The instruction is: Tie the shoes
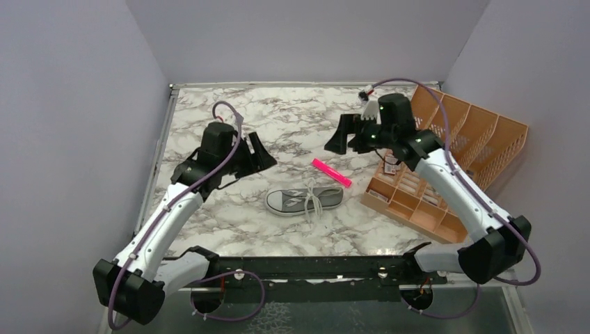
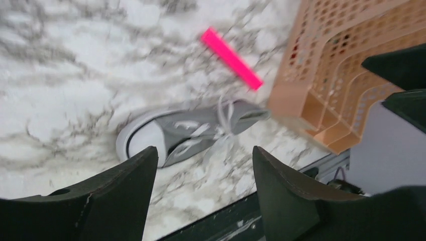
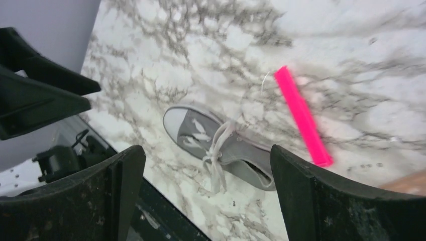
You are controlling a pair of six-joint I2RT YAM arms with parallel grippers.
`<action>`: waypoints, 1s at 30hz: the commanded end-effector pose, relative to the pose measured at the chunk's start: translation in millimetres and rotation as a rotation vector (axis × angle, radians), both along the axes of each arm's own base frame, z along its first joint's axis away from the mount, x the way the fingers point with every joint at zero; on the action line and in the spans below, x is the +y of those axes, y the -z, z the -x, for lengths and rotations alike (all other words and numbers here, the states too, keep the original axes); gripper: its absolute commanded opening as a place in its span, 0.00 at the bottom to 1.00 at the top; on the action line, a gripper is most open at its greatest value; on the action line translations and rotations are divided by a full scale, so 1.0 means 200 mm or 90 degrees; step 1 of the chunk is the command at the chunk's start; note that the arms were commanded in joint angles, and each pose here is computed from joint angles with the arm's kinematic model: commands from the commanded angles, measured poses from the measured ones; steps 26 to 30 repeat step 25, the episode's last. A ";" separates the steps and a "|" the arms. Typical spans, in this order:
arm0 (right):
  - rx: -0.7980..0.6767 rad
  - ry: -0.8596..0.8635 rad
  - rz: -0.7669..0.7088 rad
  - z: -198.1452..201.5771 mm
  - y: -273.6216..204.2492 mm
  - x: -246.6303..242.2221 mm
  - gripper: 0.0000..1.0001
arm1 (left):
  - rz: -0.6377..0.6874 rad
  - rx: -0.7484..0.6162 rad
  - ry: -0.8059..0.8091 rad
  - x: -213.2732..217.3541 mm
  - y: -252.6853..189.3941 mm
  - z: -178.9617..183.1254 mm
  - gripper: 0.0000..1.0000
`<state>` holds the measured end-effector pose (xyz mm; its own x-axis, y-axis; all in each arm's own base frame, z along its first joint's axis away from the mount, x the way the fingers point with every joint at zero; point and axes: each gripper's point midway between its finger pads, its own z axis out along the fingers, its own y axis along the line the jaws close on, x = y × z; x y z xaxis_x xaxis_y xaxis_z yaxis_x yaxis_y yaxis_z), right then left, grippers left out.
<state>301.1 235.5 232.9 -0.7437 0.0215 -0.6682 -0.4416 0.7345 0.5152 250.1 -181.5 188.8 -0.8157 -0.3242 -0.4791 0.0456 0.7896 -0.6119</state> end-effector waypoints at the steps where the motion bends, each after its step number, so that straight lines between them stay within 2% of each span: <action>1: -0.061 0.095 0.138 0.04 -0.20 -0.28 1.00 | -0.028 -0.184 -0.029 0.08 -0.49 -0.11 0.71; 6: -0.226 0.203 0.161 0.10 -0.75 -0.52 0.99 | -0.043 -0.455 -0.062 0.19 -1.30 -0.15 0.75; 9: -0.358 0.222 0.107 0.23 -1.17 -0.60 1.00 | -0.062 -0.627 -0.107 0.32 -1.76 -0.06 0.79; 13: -0.495 0.247 0.019 0.43 -1.64 -0.69 1.00 | -0.059 -0.769 -0.197 0.50 -2.16 0.11 0.87; 16: -0.525 0.249 -0.021 0.50 -1.77 -0.70 0.99 | -0.052 -0.827 -0.244 0.59 -2.30 0.21 0.89; 19: -0.550 0.240 -0.066 0.55 -1.85 -0.69 1.00 | -0.063 -0.853 -0.271 0.64 -2.34 0.26 0.90; 30: -0.524 0.257 -0.087 0.56 -1.83 -0.70 1.00 | -0.079 -0.843 -0.276 0.66 -2.30 0.24 0.91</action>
